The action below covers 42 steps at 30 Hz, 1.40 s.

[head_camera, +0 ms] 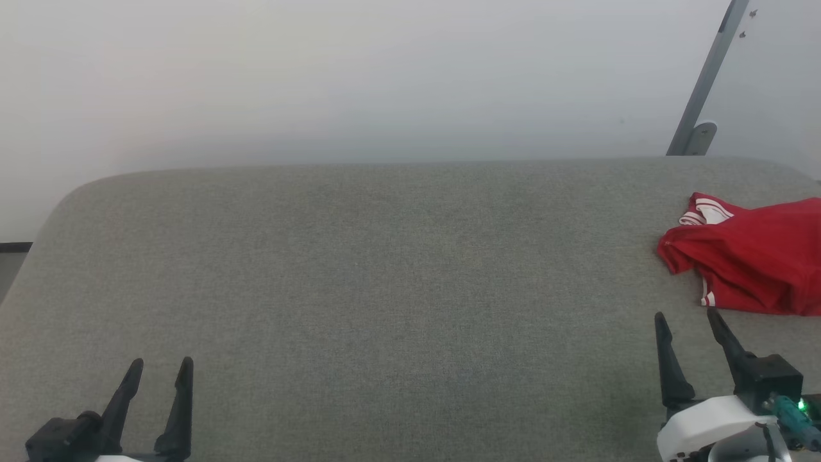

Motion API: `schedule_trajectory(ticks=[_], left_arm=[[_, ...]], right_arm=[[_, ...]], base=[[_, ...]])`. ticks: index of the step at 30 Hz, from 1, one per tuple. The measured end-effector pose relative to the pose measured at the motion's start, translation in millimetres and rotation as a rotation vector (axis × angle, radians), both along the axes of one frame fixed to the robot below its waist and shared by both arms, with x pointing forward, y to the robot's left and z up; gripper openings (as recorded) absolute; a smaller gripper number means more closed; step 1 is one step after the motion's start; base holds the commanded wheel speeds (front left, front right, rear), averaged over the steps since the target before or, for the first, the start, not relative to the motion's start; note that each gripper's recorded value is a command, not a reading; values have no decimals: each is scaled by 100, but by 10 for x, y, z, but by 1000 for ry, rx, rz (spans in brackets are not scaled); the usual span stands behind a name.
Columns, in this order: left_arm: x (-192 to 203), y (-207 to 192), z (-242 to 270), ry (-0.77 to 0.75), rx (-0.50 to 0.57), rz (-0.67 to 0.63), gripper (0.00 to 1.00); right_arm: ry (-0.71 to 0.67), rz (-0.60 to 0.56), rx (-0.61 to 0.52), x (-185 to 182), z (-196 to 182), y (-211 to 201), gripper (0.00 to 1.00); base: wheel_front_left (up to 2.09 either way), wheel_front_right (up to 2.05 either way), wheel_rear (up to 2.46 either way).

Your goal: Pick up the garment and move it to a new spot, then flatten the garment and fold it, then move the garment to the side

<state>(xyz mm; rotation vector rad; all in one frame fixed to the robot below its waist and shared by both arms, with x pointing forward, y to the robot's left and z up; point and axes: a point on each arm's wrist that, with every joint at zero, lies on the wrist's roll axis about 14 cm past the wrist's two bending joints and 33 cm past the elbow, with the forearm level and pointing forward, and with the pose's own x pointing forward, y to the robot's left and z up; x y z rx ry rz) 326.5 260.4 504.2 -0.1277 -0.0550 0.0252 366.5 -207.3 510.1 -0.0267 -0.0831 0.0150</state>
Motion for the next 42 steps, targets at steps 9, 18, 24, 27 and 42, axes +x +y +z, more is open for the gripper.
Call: schedule_trajectory(ticks=[9, 18, 24, 27, 42], left_arm=[[-47, -110, -201, 54, -48, 2, 0], [-31, -119, -278, 82, -207, 34, 0], [2, -135, -295, 90, -308, 49, 0], [36, -142, -277, 84, -361, 54, 0], [152, -187, -248, 78, -582, 68, 0]], right_arm=[[100, -5, 27, -116, -319, 36, 0], [140, -48, 205, -130, -405, -32, 0], [131, -61, 322, -99, -364, -46, 0], [129, -67, 377, -85, -353, -51, 0], [127, -83, 630, -30, -326, -66, 0]], base=[[0, 0, 0], [0, 0, 0], [0, 0, 0], [0, 0, 0], [0, 0, 0]])
